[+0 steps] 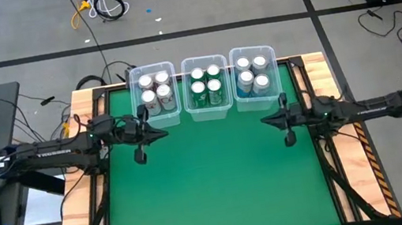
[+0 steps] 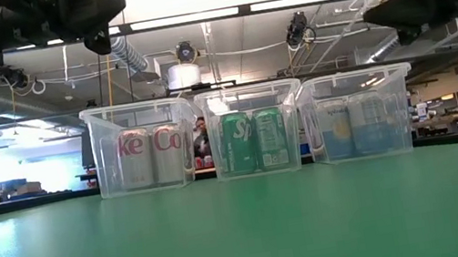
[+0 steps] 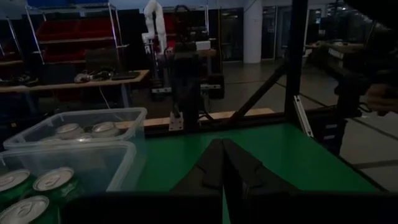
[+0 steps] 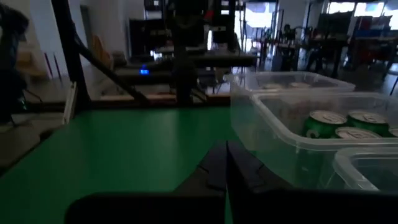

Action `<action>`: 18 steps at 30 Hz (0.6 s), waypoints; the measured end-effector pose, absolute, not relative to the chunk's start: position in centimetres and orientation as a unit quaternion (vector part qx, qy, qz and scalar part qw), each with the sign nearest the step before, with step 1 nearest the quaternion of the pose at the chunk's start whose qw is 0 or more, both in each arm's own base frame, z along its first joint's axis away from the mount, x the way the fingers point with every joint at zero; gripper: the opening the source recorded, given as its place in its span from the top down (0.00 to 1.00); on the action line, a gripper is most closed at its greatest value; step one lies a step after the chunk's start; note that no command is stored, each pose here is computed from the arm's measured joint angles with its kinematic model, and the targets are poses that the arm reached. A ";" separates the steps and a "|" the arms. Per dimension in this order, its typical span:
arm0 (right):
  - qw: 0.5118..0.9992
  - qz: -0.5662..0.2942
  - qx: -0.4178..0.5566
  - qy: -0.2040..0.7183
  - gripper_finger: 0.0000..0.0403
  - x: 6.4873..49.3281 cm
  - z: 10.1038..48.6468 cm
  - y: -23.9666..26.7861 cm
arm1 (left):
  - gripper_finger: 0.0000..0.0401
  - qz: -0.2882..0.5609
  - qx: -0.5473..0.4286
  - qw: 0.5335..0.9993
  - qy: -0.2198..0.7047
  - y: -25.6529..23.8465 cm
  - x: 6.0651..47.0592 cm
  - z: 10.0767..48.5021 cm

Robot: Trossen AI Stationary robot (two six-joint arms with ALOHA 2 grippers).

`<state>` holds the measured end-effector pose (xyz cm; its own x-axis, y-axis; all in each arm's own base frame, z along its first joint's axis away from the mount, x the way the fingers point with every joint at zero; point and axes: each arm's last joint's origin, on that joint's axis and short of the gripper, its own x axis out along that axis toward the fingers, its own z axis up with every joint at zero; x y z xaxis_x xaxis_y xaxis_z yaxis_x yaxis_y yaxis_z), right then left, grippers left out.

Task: Sort soda cans
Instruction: Return to Home Position

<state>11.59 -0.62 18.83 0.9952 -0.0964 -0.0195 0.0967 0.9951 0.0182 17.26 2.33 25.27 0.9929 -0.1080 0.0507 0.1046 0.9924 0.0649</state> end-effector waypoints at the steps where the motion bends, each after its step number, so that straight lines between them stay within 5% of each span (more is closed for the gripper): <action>1: 0.999 -0.048 0.012 0.004 1.00 11.2 18.6 -0.6 | 1.00 -0.053 0.033 0.998 -0.028 2.3 17.1 25.3; 9: 0.998 -0.066 0.013 0.000 1.00 9.5 17.3 -0.6 | 1.00 -0.035 0.045 0.997 -0.046 1.9 14.7 25.9; 18: 0.997 -0.075 0.002 0.003 1.00 9.5 17.1 -0.7 | 1.00 -0.009 0.036 0.995 -0.089 1.8 12.9 21.9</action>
<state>9.55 -0.70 17.07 0.9887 -0.1498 -0.0054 0.1498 0.9887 0.0042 12.87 1.78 21.92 0.9841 -0.0245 0.1761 0.0118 0.9973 0.0729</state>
